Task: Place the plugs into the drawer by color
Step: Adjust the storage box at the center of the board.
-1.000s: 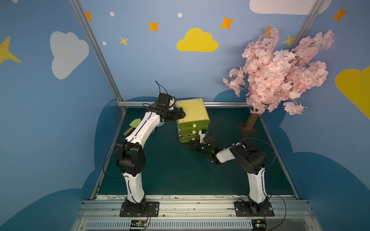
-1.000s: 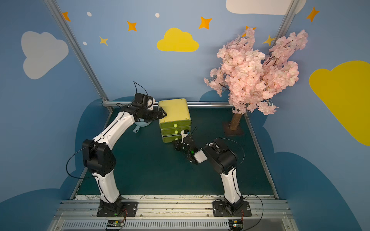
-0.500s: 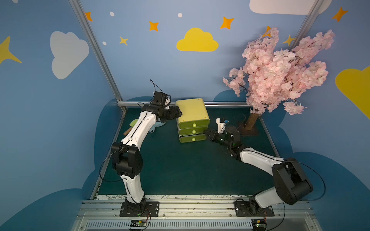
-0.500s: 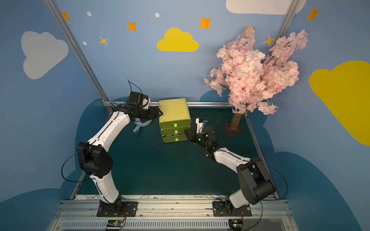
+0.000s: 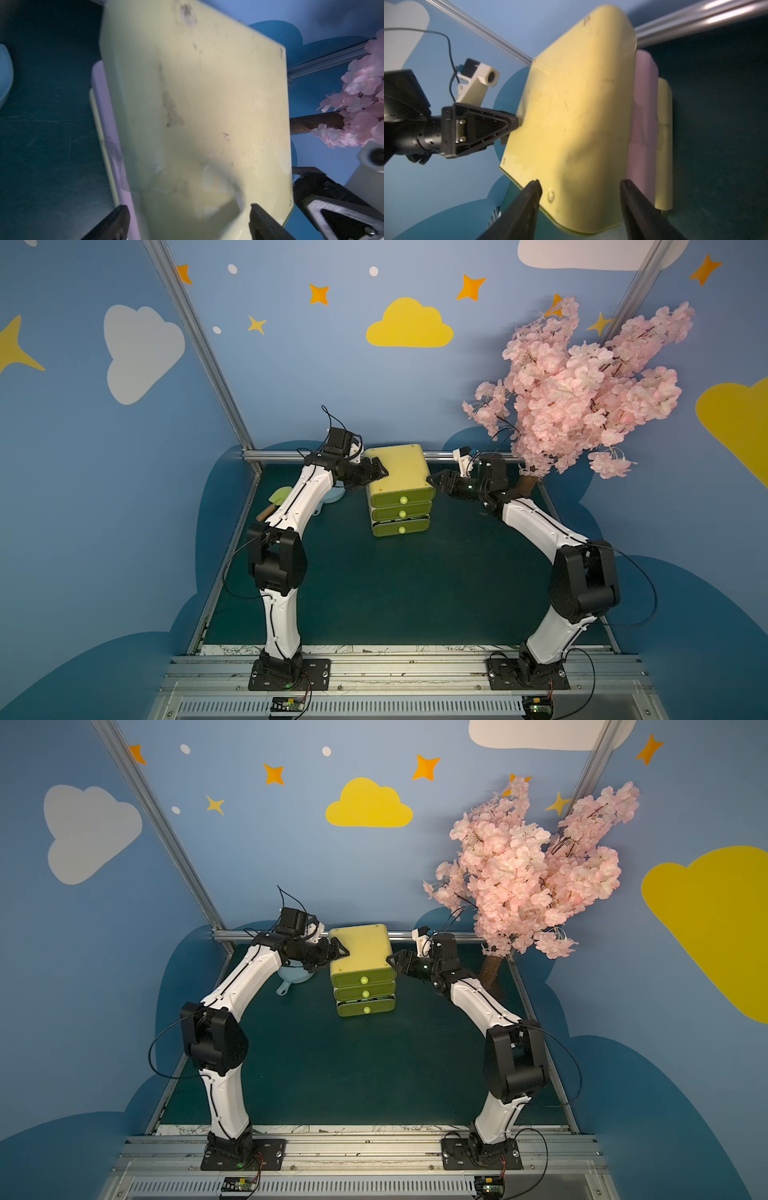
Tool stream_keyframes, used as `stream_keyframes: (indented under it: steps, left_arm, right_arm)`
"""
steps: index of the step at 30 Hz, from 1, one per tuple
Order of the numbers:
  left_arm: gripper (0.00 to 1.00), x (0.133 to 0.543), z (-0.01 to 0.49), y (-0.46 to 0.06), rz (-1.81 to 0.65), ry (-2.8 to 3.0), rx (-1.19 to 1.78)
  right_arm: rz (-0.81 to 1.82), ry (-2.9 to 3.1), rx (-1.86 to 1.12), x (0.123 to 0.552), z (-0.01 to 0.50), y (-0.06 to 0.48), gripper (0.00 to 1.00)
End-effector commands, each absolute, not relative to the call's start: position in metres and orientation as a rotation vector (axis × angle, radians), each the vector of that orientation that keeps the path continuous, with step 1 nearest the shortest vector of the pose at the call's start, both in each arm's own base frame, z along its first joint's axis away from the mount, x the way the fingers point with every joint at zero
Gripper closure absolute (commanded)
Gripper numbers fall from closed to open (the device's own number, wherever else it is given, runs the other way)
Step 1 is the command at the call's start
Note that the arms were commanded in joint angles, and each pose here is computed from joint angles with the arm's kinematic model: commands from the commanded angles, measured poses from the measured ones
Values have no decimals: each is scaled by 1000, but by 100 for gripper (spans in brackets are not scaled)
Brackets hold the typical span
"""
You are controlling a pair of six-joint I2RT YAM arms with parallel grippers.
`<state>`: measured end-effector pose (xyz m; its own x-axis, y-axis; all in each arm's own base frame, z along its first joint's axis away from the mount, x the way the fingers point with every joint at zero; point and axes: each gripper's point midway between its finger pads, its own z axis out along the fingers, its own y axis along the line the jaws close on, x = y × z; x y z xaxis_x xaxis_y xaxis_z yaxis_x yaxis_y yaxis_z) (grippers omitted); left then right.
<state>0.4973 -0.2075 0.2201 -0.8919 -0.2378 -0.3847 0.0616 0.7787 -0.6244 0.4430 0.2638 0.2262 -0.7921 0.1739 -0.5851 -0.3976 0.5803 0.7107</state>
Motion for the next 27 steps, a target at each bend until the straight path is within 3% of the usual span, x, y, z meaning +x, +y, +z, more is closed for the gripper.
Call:
stream_keyframes:
  steps: [1, 9, 21, 25, 27]
  left_arm:
    - [9, 494, 219, -216, -955, 2542, -102]
    - [11, 483, 214, -234, -980, 2566, -45]
    - [9, 473, 220, -219, -923, 2542, -36]
    - [8, 464, 235, -211, -869, 2523, -6]
    - [6, 451, 254, -201, -765, 2475, 44]
  right_arm:
    - [1290, 2173, -304, 419, 244, 288, 36]
    - [1286, 2176, -333, 395, 240, 303, 39]
    - [1299, 2180, -319, 372, 243, 303, 39]
    - [1164, 2186, -310, 365, 248, 277, 37]
    - [968, 2186, -304, 360, 251, 245, 32]
